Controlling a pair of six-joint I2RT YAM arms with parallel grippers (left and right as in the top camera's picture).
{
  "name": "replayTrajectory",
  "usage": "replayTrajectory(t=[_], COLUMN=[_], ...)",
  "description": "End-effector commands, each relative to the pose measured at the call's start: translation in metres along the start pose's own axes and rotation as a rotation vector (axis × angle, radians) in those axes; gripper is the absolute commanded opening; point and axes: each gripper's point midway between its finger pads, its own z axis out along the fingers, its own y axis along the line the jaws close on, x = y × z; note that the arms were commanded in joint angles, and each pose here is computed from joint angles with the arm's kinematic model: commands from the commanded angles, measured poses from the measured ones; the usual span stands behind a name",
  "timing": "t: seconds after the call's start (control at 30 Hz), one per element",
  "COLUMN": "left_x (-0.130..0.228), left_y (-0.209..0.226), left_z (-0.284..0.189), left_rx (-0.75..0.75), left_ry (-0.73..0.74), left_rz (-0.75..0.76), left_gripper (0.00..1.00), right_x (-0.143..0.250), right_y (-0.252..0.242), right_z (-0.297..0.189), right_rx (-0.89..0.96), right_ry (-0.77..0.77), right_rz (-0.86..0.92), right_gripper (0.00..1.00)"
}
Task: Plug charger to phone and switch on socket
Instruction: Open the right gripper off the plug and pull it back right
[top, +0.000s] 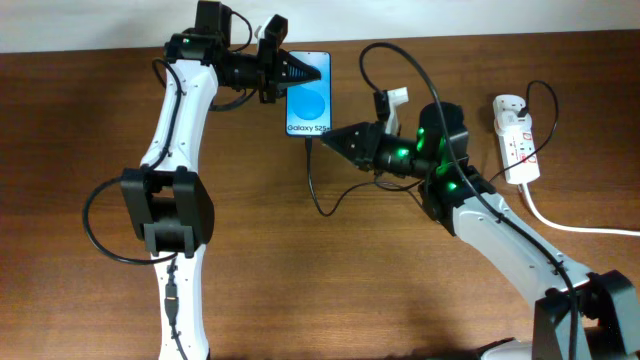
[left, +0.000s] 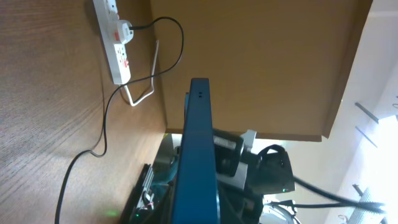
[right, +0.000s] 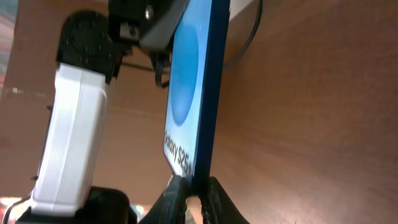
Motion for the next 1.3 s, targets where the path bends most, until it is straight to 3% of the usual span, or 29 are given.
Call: replayTrajectory(t=[0.0,0.2,0.33,0.5,0.57,0.73,1.0,1.27], left_x=[0.005,0.0,-0.003,-0.003,-0.003,0.002,0.024,0.042], left_y=[-0.02,-0.011,-0.005,-0.001,0.007,0.036,0.085,0.129], left_z=[-0.002,-0.004,-0.006,-0.007,-0.008,-0.012,-0.022,-0.019], left_rx=[0.077,0.022,-0.011,-0.032,-0.078,-0.242,-0.516,-0.542], left_ry=[0.024,-0.001,-0.015,-0.017,-0.017,0.009,0.111,0.131], left_rz=[0.004,0.038,0.124,0.394,0.431,0.486,0.384,0.186], left_gripper=[0.0,0.0,0.0,0.0,0.0,0.0,0.0,0.0], right_x=[-0.023,-0.018,-0.012,-0.01,-0.011,-0.011,0.002,0.02], right_y=[-0.004,-0.003,-0.019,-0.056,-0.064,-0.079,-0.094,-0.109], right_z=[-0.004,-0.004,-0.006,-0.023,-0.029,-0.041,-0.047,-0.054], right_rx=[0.031,0.023,0.078,0.198,0.224,0.267,0.325,0.389], right_ry=[-0.087,-0.06,-0.034,-0.009,-0.008,0.0,0.047,0.108], right_rz=[-0.011,-0.057,-0.055,-0.031,-0.015,-0.006,0.002,0.02], right_gripper=[0.17,0.36,0.42,0.55,0.63,0.65,0.66,0.71])
